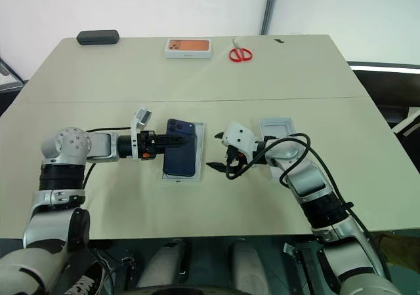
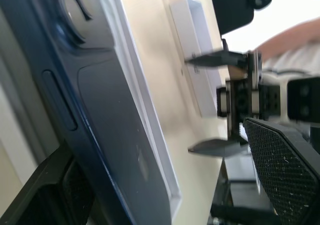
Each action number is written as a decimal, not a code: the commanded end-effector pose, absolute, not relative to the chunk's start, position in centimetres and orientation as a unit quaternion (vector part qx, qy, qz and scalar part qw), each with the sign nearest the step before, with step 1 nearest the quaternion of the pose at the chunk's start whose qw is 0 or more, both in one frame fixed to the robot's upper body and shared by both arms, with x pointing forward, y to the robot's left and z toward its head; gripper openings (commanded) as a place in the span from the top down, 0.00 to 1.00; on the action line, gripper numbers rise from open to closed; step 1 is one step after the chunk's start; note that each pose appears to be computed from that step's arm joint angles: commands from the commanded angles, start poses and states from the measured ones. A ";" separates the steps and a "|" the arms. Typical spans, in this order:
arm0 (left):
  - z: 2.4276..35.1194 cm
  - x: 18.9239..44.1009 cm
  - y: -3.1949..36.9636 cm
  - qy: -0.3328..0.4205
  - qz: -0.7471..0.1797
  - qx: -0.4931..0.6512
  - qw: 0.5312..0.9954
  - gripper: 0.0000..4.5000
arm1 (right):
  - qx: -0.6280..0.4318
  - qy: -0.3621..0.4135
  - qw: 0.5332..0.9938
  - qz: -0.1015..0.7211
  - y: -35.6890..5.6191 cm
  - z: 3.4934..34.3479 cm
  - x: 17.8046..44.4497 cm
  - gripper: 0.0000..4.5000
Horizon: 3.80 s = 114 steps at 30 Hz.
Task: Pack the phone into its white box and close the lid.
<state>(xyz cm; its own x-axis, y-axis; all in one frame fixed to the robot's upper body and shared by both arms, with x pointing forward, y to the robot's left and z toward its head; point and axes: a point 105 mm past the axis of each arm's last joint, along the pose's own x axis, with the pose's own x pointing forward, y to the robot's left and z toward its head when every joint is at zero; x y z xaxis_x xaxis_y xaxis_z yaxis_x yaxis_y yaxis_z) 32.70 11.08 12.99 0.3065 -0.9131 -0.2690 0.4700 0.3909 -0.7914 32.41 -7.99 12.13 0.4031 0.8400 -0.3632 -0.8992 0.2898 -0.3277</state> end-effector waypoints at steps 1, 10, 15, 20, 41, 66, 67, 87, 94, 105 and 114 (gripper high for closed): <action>14.1 32.1 10.6 0.355 -0.495 -0.297 0.735 0.01 | -0.258 0.033 0.798 0.543 -7.4 13.3 32.6 0.00; 14.6 32.5 11.1 0.351 -0.499 -0.277 0.742 0.01 | -0.256 0.030 0.798 0.545 -7.1 13.2 32.6 0.00; 14.8 32.7 11.6 0.348 -0.494 -0.274 0.748 0.01 | -0.257 0.030 0.797 0.545 -7.0 13.2 32.6 0.00; 14.9 32.3 12.3 0.347 -0.491 -0.265 0.754 0.01 | -0.258 0.030 0.797 0.546 -7.1 13.1 32.6 0.00; 12.9 34.1 19.0 0.291 -0.376 -0.167 0.864 0.55 | -0.252 0.038 0.801 0.542 -6.9 12.8 33.0 0.53; 9.4 34.0 7.1 0.282 -0.467 -0.133 0.827 0.99 | -0.335 0.048 0.810 0.478 -9.6 11.8 35.2 1.00; 9.6 34.1 6.5 0.279 -0.470 -0.142 0.825 0.99 | -0.339 0.050 0.810 0.475 -10.0 11.9 35.2 1.00; 9.0 33.7 1.8 0.276 -0.519 -0.143 0.796 0.99 | -0.357 0.101 0.821 0.434 -15.3 11.7 33.2 1.00; 9.1 34.1 1.1 0.267 -0.521 -0.134 0.799 0.99 | -0.365 0.109 0.820 0.428 -16.0 11.3 33.2 1.00; 9.3 34.1 1.4 0.261 -0.525 -0.130 0.800 0.99 | -0.368 0.117 0.816 0.430 -16.5 11.6 33.4 1.00; 10.1 34.2 4.4 0.248 -0.500 -0.123 0.820 0.99 | -0.376 0.115 0.827 0.402 -18.2 13.2 33.9 1.00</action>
